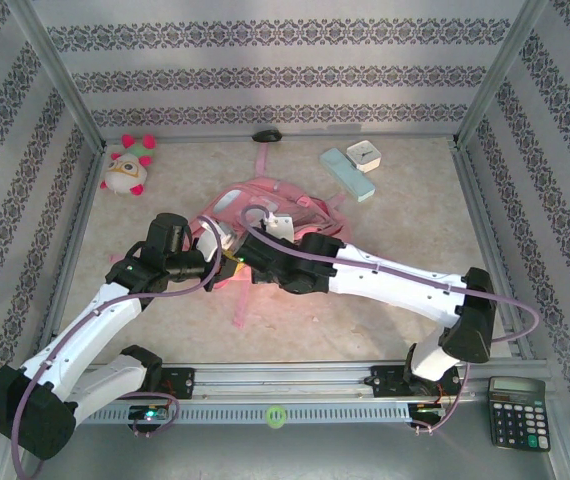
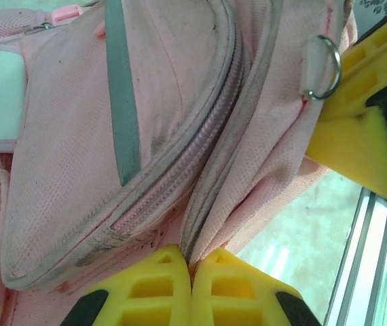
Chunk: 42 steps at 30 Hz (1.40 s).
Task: Pack the student bag
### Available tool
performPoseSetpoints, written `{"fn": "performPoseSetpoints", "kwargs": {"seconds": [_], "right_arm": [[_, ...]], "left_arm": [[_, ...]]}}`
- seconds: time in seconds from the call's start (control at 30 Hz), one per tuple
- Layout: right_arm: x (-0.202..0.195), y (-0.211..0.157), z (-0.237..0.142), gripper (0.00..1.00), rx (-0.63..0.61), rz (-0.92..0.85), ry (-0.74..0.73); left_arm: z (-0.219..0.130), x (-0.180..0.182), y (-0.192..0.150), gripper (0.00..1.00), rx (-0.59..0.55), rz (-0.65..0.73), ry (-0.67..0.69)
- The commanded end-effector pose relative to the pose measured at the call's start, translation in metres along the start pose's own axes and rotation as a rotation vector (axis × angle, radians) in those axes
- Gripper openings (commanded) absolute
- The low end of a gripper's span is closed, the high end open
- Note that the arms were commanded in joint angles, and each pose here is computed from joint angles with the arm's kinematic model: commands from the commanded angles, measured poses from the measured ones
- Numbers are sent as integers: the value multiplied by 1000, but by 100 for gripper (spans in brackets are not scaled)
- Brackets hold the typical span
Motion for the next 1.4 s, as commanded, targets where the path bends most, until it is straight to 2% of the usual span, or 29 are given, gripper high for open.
{"fn": "performPoseSetpoints", "kwargs": {"seconds": [0.0, 0.2, 0.33, 0.4, 0.43, 0.5, 0.53, 0.6, 0.67, 0.77, 0.83, 0.87, 0.97, 1.07, 1.13, 1.37], "right_arm": [[-9, 2, -8, 0, 77, -9, 118], [-17, -8, -19, 0, 185, -160, 342], [-18, -19, -14, 0, 256, -196, 431], [-14, -22, -11, 0, 278, -190, 475], [-11, -22, -10, 0, 277, -185, 500], [-6, -21, -8, 0, 269, -172, 549], [-4, -21, -7, 0, 268, -169, 565], [-3, -21, -5, 0, 269, -162, 577], [-2, -21, -5, 0, 275, -161, 588], [0, -23, -3, 0, 288, -156, 606], [0, -23, -3, 0, 296, -157, 614], [1, -24, -4, 0, 298, -159, 624], [-3, -24, -3, 0, 309, -152, 626], [-27, -26, 4, 0, 331, -108, 564], [-44, -27, 9, 0, 346, -80, 545], [-88, -25, 24, 0, 377, -36, 522]], "left_arm": [[-8, 4, 2, 0, 40, 122, 75], [-10, 14, -24, 0, 214, 270, 160], [-13, 13, -30, 0, 244, 315, 160], [-15, 6, -26, 2, 215, 325, 112], [-16, 2, -22, 11, 188, 323, 84], [-18, -8, -12, 40, 112, 323, 13], [-18, -13, -6, 51, 80, 321, -10], [-18, -22, 5, 68, 34, 338, -41], [-15, -29, 11, 78, 24, 376, -45], [-4, -35, 16, 82, 40, 421, -62], [5, -36, 14, 80, 66, 442, -85], [11, -35, 12, 75, 81, 453, -89], [20, -29, 2, 38, 135, 495, -77], [17, -26, -10, 9, 196, 555, -58], [10, -27, -18, 3, 211, 597, -59], [-13, -36, -41, 3, 207, 666, -71]]}}
Point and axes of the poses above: each hand's point on the last joint's axis, 136 mm out from that joint toward the fingers, its own z axis out along the fingers, its own x axis along the line the jaws close on, y = z × x, the point moved 7 cm from there along -z, back along the fingers, and after that the axes turned 4 degrees about z, right-handed, at the moved point
